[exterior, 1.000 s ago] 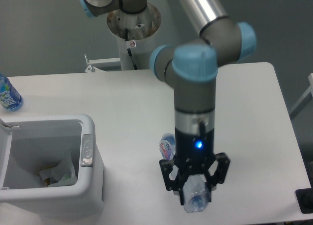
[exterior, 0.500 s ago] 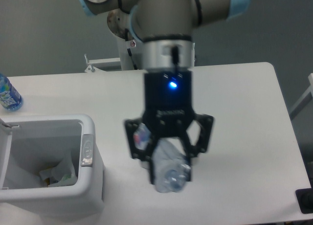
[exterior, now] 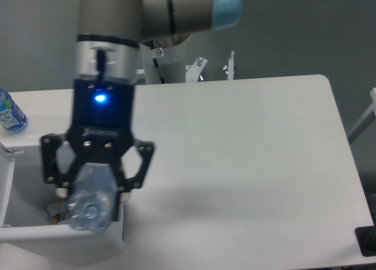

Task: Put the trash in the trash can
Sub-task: 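Open the gripper to drop the bottle and raise the arm away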

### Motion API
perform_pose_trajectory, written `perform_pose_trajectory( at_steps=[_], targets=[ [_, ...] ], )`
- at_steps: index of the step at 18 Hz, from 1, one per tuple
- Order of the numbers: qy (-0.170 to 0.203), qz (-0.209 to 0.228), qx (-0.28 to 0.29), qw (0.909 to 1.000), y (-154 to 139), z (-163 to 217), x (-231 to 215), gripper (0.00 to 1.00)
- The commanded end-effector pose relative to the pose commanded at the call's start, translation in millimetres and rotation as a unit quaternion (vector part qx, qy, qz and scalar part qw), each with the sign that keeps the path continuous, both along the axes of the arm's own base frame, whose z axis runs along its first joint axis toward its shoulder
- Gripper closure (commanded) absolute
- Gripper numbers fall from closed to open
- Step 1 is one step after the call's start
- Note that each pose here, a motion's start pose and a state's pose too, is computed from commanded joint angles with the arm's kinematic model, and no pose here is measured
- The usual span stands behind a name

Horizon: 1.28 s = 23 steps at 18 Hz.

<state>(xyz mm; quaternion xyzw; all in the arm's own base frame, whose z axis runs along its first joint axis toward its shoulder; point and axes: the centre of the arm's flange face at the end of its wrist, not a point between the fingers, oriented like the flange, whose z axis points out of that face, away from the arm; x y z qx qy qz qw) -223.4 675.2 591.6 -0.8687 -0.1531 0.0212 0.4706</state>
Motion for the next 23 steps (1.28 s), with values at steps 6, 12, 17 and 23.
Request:
perform_pose_trajectory(
  at_steps=[6,12,17,23],
  targets=[
    [-0.001,-0.011,-0.012,0.9999,3.0,-11.7,12.7,0.00],
    [-0.011,0.065,-0.036,0.9972,-36.4,-37.6,-88.4,0.00],
    [0.026,0.178,-0.093,0.9792,-92.1,-53.4,-173.5,0.00],
    [0.146,0.114,-0.284,0.9406,-152.5,-78.8,-185.9,0.00]
  ],
)
